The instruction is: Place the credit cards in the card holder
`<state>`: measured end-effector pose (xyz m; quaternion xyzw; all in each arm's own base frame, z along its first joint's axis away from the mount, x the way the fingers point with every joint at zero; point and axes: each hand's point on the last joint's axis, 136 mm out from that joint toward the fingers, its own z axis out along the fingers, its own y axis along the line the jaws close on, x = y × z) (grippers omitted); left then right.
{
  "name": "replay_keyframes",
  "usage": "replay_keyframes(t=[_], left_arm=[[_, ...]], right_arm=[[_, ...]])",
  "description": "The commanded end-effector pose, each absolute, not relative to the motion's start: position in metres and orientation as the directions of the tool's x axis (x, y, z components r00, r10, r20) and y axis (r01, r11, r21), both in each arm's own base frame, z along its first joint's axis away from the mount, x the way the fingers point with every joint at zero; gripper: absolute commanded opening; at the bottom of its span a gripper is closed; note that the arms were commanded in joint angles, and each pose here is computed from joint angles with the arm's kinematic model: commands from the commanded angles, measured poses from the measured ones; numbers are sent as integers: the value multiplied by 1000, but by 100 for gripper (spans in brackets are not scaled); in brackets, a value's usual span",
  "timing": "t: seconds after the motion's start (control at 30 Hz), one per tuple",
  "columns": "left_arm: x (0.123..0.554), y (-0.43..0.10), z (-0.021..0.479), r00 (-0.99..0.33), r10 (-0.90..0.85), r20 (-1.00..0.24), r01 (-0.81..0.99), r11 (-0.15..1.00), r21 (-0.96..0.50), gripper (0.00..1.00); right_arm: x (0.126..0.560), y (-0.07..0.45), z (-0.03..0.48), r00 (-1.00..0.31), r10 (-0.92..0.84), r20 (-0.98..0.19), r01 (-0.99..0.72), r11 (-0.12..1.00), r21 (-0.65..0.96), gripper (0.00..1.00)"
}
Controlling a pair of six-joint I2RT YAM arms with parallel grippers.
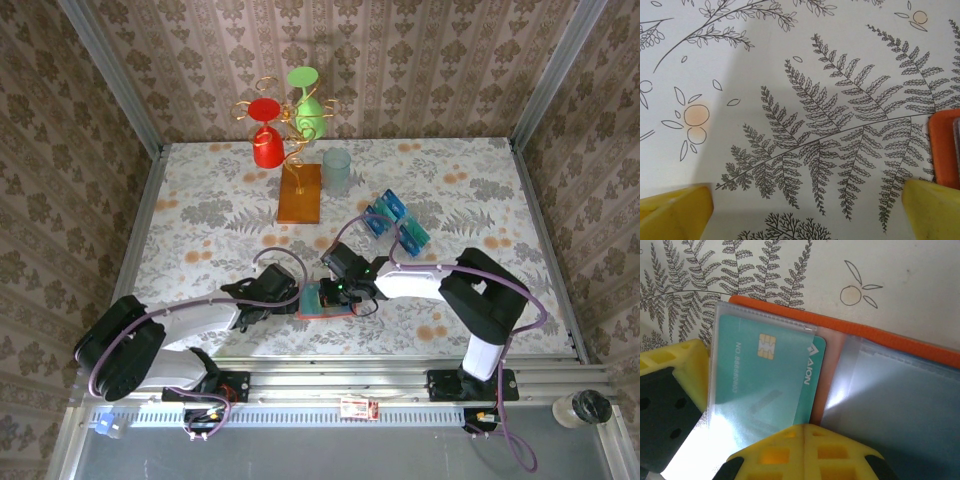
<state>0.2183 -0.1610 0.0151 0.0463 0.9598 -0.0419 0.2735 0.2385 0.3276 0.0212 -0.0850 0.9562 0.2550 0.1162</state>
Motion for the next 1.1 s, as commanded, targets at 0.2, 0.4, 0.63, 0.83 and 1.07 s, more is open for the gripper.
replay_keyframes(t=[0.2,0.4,0.63,0.83,1.07], left_arm=[[212,-169,1,-867,80,-491,142,986,-90,100],[212,-168,2,-866,80,-494,142,986,-88,100],[214,-168,3,-861,81,-501,142,986,-85,100],[216,-166,4,-860,86,-503,142,987,-74,100],[219,-157,12,-854,81,-514,127,990,-56,100]], right_arm=[[233,334,15,-967,-108,-229,-208,854,478,3],[234,336,19,-968,-96,-233,-202,849,489,3],[236,334,22,-967,-90,-240,-200,851,485,3],[237,330,31,-960,-93,-264,-213,854,474,4],[244,321,45,-949,-93,-302,-229,861,455,4]])
